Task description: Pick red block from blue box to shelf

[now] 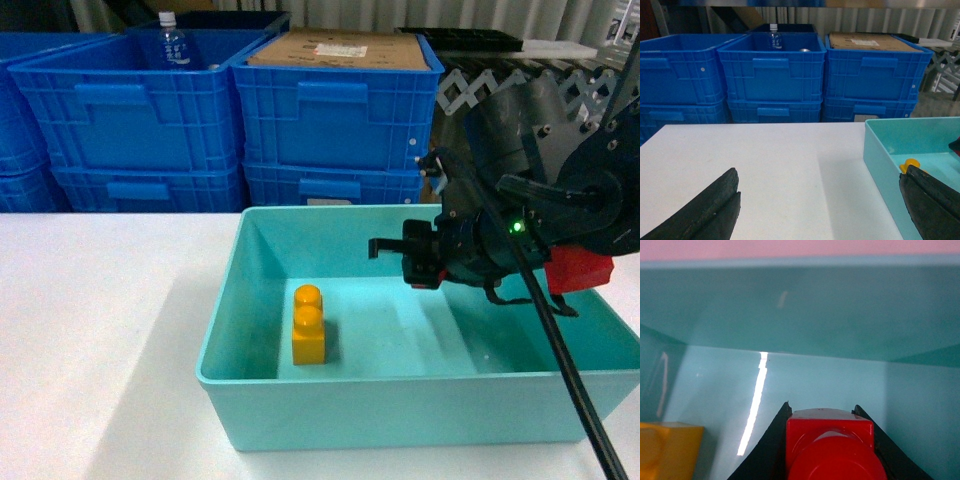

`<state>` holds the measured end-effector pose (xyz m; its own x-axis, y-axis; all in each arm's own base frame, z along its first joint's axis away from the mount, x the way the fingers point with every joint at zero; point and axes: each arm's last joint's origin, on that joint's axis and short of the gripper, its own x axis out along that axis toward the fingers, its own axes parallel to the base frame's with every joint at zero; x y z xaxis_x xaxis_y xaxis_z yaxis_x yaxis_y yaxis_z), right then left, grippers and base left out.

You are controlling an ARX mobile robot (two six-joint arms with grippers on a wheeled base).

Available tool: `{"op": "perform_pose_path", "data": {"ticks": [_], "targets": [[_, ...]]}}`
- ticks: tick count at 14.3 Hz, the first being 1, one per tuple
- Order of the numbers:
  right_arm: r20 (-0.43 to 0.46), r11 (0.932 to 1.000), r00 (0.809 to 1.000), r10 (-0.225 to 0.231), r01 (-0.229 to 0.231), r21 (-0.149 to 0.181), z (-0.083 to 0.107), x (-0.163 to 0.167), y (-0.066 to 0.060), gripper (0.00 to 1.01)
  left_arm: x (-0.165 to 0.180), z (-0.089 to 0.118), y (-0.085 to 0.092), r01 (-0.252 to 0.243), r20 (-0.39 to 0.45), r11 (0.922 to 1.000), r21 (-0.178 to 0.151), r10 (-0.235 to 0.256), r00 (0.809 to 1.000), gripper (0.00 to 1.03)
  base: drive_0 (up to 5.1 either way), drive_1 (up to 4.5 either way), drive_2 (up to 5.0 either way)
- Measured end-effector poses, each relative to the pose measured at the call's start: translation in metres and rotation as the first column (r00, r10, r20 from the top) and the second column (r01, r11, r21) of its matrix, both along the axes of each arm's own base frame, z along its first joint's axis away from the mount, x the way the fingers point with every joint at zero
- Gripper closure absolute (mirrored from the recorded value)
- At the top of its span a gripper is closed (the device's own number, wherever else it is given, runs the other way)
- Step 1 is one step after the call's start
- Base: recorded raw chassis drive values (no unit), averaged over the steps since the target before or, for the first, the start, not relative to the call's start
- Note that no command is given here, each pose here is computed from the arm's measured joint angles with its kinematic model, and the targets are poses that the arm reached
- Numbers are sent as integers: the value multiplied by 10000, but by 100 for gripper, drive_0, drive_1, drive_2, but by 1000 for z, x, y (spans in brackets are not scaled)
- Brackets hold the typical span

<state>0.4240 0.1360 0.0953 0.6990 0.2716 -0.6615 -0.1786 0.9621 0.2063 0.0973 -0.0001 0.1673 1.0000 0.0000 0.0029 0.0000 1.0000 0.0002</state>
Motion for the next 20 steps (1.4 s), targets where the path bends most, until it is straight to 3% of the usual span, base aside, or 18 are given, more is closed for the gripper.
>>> {"op": "perform_pose_path", "data": {"ticks": [2,5,7,9,10,12,14,15,16,18,19,20], "targets": [[635,9996,9980,6,-23,268,21,-6,-9,74,0,0,0,0,0,10000,0,0,10000,5,0,0,0],[1469,9976,9881,-464,384,568,54,-18,-41,74,0,0,0,4,0,10000,0,-4,10000,5,0,0,0],[2764,9936,9559,-991,798,802,93,-30,-62,74,0,0,0,4,0,10000,0,-4,10000,5,0,0,0],[3795,9874,9116,-1580,1453,620,117,-38,-74,74,0,0,0,0,0,10000,0,0,10000,5,0,0,0],[4248,9790,8835,-1973,1999,391,124,-41,-78,74,0,0,0,0,0,10000,0,0,10000,5,0,0,0],[4723,9527,8387,-2712,3039,74,124,-46,-87,74,0,0,0,0,0,10000,0,0,10000,5,0,0,0],[4743,9369,8277,-3000,3493,-169,113,-56,-94,74,0,0,0,4,0,10000,0,-4,10000,5,0,0,0],[4735,9342,8258,-3063,3564,-174,111,-63,-97,74,0,0,0,0,0,10000,0,0,10000,5,0,0,0],[4929,9310,8111,-3147,3649,-60,112,-70,-101,74,0,0,0,0,0,10000,0,0,10000,5,0,0,0],[5527,9293,7684,-3227,3681,307,120,-88,-102,74,0,0,0,4,0,10000,0,-4,10000,5,0,0,0],[5610,9295,7623,-3228,3671,361,119,-95,-103,74,0,0,0,0,0,10000,0,0,10000,5,0,0,0],[5509,9308,7708,-3199,3641,310,112,-100,-103,74,0,0,0,0,0,10000,0,0,10000,5,0,0,0]]}}
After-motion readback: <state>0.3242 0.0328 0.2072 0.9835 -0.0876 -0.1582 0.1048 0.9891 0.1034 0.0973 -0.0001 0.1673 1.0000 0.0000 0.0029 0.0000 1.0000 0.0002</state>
